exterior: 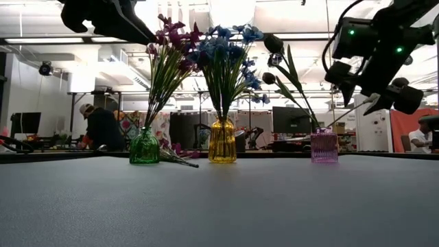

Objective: Sort flowers into vase by color
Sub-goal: Put the black flower into the purple flower vase

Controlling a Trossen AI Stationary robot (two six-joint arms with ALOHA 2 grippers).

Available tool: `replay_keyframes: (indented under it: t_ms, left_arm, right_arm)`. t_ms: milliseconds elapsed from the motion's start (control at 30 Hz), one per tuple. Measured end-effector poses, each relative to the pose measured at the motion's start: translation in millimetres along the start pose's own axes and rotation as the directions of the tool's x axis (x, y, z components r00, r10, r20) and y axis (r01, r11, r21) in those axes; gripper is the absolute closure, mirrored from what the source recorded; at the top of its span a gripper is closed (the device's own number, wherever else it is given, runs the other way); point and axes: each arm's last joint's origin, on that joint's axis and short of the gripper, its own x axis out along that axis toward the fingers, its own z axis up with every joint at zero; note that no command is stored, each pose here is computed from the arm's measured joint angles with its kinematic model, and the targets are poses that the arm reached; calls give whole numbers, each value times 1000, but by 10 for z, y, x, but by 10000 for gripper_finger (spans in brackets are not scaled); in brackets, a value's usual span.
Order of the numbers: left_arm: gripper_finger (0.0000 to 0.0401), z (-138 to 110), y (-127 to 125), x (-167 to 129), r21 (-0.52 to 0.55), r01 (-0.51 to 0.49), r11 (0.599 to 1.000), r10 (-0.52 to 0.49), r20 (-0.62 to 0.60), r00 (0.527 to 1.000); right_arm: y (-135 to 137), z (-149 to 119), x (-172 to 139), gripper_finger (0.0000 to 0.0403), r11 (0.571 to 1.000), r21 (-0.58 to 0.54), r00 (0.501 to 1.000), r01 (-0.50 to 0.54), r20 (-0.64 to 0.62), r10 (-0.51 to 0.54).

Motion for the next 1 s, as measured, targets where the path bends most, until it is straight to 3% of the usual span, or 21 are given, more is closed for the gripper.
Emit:
replay_keyframes:
  t_ms: [367,633,800,1000]
  left_arm:
    - [207,0,0,0,0,-1,1000,1,0,1000]
    - [207,0,0,0,0,-1,1000,1,0,1000]
    - [207,-1,0,0,0,-1,1000,1,0,1000]
    - [207,-1,0,1,0,-1,1000,1,0,1000]
  right_arm:
    - [90,70,139,257,999,-40,1000,20,-14,-20]
    - [94,70,141,334,998,-57,1000,18,-18,-19]
    - [138,61,141,373,997,-75,999,-14,-31,11]
    - [218,55,137,389,991,-112,997,-72,-37,68]
